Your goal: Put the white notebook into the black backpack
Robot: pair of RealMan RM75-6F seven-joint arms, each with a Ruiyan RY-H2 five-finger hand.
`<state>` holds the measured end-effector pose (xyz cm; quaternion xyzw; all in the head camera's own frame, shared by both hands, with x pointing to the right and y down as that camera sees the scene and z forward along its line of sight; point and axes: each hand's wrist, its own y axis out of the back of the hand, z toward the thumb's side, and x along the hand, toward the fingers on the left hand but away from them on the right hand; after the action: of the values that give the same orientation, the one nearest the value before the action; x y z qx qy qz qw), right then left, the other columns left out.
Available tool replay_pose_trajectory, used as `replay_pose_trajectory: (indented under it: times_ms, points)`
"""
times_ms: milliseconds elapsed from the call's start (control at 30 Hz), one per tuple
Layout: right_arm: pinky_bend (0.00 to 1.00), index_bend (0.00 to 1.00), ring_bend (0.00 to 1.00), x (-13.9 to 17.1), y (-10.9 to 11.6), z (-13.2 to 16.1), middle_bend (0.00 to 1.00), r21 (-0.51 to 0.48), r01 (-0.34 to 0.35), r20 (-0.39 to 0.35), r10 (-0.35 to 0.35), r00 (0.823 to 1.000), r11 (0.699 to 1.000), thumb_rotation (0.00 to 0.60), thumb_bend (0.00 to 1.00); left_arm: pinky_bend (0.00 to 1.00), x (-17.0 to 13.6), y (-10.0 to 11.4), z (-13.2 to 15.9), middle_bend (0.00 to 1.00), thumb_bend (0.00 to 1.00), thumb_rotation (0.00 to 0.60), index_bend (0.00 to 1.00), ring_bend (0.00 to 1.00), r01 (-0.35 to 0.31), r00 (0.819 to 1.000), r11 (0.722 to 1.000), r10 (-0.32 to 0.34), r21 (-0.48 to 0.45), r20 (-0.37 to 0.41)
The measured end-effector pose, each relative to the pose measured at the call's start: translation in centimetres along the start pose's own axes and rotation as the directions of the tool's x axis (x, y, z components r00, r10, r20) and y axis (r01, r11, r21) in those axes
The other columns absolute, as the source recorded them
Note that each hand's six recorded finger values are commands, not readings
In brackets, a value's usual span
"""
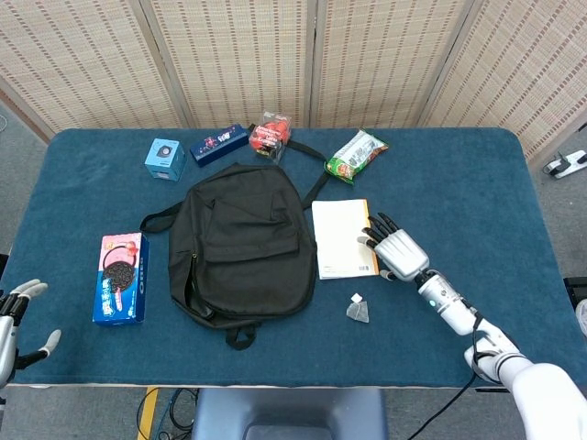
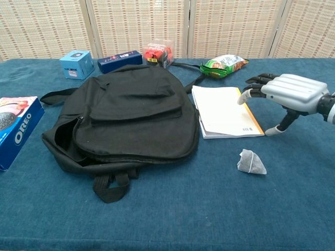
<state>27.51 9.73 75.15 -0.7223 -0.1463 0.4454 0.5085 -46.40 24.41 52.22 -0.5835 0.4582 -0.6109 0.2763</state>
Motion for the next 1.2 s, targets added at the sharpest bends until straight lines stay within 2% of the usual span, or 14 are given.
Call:
replay_pose_trajectory:
  times_ms: [1000, 1200]
  points:
    - [0.00, 0.23, 0.02, -0.4, -1.2, 1.3, 0.17, 0.015, -0.033, -0.028, 0.034, 0.999, 0.999, 0.600, 0.11, 0.07, -0.1, -0.4, -0.4, 0.17, 0.29, 0.600, 0.23, 0.19, 0.013, 1.000, 1.000, -0.013, -0.009, -0.004]
    - [0.00, 0.23, 0.02, -1.0, -1.1, 2.0, 0.19, 0.007, -0.021, -0.038, 0.021, 0.999, 1.000, 0.600, 0.23, 0.07, -0.2, -0.3, -0.5, 0.17, 0.29, 0.600, 0.23, 0.19, 0.011, 1.000, 1.000, -0.011, -0.009, -0.007]
